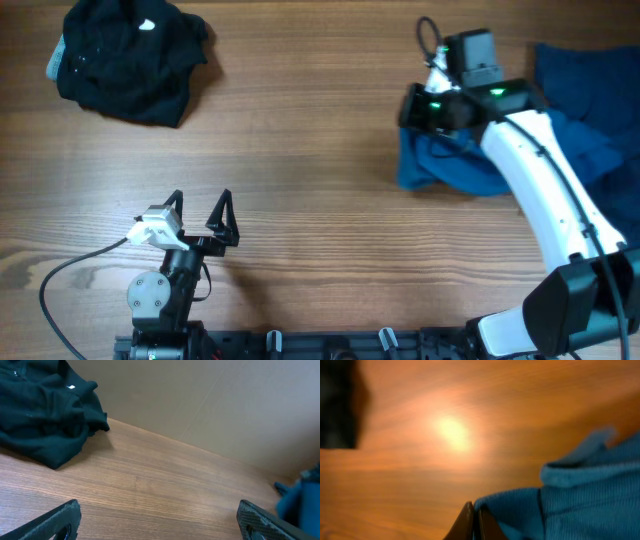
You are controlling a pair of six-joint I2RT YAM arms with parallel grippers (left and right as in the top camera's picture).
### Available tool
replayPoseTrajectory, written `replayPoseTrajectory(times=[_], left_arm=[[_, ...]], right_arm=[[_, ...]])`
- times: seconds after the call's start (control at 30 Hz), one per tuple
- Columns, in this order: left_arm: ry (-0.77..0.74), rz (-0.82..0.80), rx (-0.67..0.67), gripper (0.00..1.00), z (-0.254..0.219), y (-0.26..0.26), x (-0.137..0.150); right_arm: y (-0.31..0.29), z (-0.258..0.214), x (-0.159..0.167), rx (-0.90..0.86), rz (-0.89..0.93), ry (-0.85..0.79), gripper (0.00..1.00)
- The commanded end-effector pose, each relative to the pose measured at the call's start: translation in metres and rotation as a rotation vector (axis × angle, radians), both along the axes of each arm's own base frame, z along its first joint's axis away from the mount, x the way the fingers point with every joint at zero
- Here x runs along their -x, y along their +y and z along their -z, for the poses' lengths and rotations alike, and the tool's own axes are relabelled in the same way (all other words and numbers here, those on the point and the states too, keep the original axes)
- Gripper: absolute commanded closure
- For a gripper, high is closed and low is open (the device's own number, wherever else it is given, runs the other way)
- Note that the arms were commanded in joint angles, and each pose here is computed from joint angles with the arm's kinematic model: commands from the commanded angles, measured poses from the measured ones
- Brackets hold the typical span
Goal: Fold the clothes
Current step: 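Drag the grasped shirt leftward to the table center with right gripper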
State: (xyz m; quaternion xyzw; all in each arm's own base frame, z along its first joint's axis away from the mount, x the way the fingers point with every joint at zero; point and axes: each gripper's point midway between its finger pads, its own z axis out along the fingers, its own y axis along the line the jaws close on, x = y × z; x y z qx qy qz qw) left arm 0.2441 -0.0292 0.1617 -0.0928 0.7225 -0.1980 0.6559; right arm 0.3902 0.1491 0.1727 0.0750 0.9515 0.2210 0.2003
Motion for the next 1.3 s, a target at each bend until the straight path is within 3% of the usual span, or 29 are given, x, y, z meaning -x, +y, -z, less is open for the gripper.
replayPoseTrajectory(times=[0.0,0.2,0.47,0.63,0.8,0.93,1.17,1.27], left_arm=[[0.006,-0.013,0.001,0.0,0.003,0.002,0.0],[0.006,-0.013,0.0,0.0,0.003,0.002,0.0],[0.006,-0.013,0.001,0.0,0.003,0.002,0.0],[0.006,-0.013,0.0,0.0,0.003,0.002,0.0],[0.006,-0.013,0.0,0.0,0.003,0.002,0.0],[0.006,-0.013,0.001,0.0,0.003,0.002,0.0],[0.006,-0.013,0.001,0.0,0.003,0.002,0.0],[0.006,-0.013,0.001,0.0,0.003,0.002,0.0]], right_arm=[[0.079,-0.038,0.007,-0.192,-0.086,-0.065,0.96],[0.148,-0.066,0.02,-0.306,-0.147,-0.155,0.96],[0.179,-0.063,0.039,-0.306,-0.19,-0.151,0.92],[0.189,-0.043,0.041,-0.285,-0.207,-0.113,0.23],[0.193,-0.035,0.038,-0.276,-0.235,-0.115,0.02],[0.183,-0.045,0.035,-0.243,-0.252,-0.174,0.01],[0.061,-0.031,0.036,0.095,0.056,-0.088,0.0],[0.027,-0.031,0.047,0.147,0.132,-0.03,0.0]])
